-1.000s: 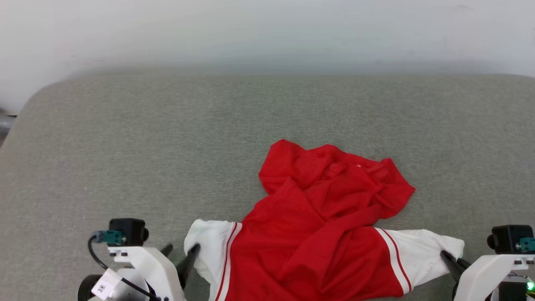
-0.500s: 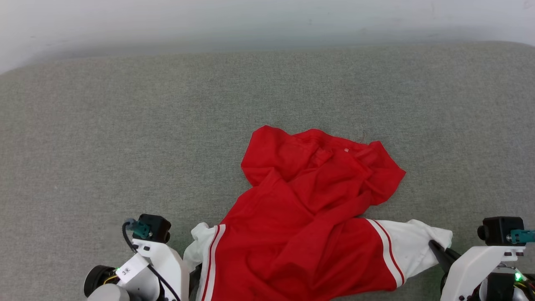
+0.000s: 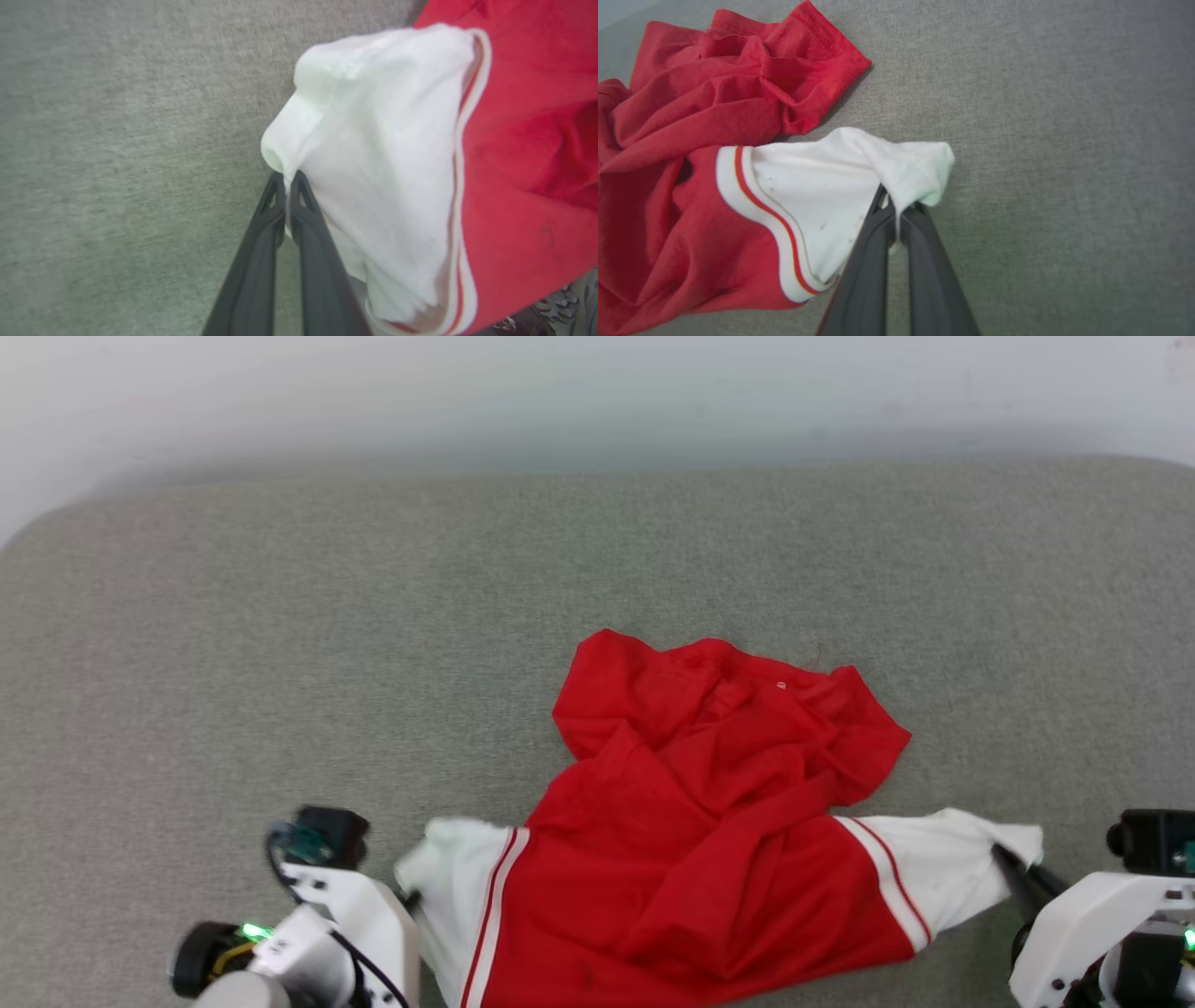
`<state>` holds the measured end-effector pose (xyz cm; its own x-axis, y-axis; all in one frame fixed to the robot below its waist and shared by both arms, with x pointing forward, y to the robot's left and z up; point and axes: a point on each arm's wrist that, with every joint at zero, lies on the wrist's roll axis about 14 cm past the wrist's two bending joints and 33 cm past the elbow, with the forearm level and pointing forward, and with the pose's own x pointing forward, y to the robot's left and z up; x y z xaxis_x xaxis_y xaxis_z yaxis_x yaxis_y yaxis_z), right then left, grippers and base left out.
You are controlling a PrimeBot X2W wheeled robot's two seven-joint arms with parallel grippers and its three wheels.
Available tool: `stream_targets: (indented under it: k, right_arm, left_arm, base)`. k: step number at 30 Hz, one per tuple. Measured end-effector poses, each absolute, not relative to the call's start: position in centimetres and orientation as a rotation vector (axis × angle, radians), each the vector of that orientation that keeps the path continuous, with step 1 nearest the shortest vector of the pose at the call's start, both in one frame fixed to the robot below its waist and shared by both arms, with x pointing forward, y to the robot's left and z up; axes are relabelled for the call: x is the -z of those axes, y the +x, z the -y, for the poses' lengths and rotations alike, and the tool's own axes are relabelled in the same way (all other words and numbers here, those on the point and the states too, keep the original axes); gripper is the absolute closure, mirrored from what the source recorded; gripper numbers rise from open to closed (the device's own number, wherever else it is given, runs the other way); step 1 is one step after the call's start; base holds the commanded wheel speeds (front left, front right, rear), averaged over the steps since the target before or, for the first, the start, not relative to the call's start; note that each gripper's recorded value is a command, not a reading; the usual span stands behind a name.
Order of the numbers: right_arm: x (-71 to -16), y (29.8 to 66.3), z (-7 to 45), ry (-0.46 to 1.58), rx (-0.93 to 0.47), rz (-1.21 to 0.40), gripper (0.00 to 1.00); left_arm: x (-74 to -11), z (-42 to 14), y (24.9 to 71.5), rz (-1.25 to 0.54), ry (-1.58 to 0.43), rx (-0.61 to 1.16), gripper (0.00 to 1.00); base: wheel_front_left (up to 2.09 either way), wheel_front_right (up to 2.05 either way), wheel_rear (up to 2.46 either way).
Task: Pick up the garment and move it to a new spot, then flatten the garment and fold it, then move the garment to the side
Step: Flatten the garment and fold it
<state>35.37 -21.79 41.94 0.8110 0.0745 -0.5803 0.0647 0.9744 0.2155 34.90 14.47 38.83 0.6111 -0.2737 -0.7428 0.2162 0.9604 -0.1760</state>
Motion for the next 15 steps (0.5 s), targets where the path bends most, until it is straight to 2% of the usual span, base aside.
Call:
stream_targets:
  k: [1, 2, 5, 6, 15]
  right_arm:
    - [-42.6, 35.7, 21.9, 0.221, -0.002, -0.592, 1.0]
    - [-45.2, 37.3, 22.3, 0.189, 0.001, -0.474, 1.0]
    - [-48.0, 38.9, 22.4, 0.159, -0.001, -0.36, 1.0]
    - [-50.9, 40.7, 22.2, 0.132, -0.007, -0.252, 1.0]
    - [-57.8, 46.4, 21.5, 0.101, -0.036, -0.046, 1.0]
  left_arm:
    - [-39.8, -15.0, 35.5, -0.822, -0.072, 0.261, 1.0]
    - [-43.1, -16.6, 37.2, -0.672, -0.074, 0.198, 1.0]
    - [-46.6, -17.7, 38.7, -0.523, -0.079, 0.153, 1.0]
    - [-50.3, -18.8, 40.5, -0.379, -0.074, 0.117, 1.0]
    - [-59.8, -19.3, 46.4, -0.077, -0.062, 0.118, 1.0]
  base:
    - [0.0, 0.0, 0.0]
    - [0.0, 0.0, 0.0]
    - [0.0, 0.0, 0.0]
    - [0.0, 0.0, 0.0]
    - [0.0, 0.0, 0.0]
